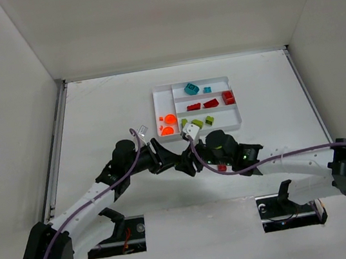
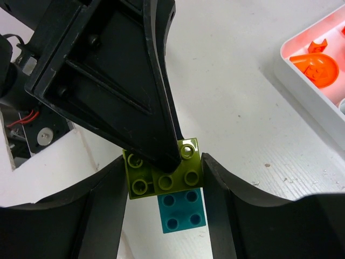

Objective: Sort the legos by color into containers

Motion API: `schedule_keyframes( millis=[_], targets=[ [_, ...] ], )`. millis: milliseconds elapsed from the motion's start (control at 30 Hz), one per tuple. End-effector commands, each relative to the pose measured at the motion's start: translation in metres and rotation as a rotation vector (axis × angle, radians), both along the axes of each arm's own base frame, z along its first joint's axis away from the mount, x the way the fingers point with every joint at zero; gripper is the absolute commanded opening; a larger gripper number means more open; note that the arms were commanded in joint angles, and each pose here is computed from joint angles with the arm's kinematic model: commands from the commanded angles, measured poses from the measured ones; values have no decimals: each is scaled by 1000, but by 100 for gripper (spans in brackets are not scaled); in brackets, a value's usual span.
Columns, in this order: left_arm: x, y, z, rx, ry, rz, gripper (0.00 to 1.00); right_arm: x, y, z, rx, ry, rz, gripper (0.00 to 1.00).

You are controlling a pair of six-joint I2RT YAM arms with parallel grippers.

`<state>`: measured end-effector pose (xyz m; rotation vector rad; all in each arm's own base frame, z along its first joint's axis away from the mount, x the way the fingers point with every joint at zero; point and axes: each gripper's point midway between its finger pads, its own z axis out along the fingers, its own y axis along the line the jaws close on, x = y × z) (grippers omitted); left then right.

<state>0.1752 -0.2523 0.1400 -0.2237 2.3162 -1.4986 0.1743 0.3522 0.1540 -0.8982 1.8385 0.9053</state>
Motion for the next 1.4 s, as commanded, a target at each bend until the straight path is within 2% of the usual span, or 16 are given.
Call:
schedule_keyframes(
  millis=[0, 100, 167, 267, 333, 433, 567, 633, 733, 833, 1000, 1200, 1367],
  targets=[
    [6, -2, 19, -40, -56, 0, 21, 3, 6, 25, 80, -30, 5, 49],
    [7, -3, 19, -40, -59, 1, 23, 3, 6, 27, 89, -24, 0, 43],
    [9, -2, 19, -39, -58, 11, 31, 3, 6, 28, 95, -19, -1, 42],
    [16, 3, 21, -40, -70, 50, 46, 9, 3, 34, 117, -22, -23, 40],
    [22, 9, 26, -45, -95, 92, 61, 15, 1, 35, 130, -14, -51, 39],
    [33, 21, 34, -50, -129, 166, 70, 28, -3, 34, 143, -2, -106, 38],
    [45, 38, 43, -59, -183, 259, 70, 49, -7, 33, 156, 0, -212, 38],
    [55, 56, 43, -38, -226, 363, 61, 61, -7, 34, 171, 5, -271, 38],
    [56, 62, 39, -2, -282, 404, 57, 88, -12, 38, 205, 35, -411, 38],
    [54, 61, 33, 42, -332, 424, 58, 107, -10, 42, 241, 78, -519, 37],
    [46, 43, 31, 106, -435, 384, 62, 124, 7, 53, 318, 152, -594, 35],
    [51, 35, 33, 173, -507, 413, 63, 130, 23, 59, 352, 213, -620, 35],
    [60, 32, 43, 160, -557, 463, 62, 126, 28, 54, 376, 277, -633, 35]
  ],
)
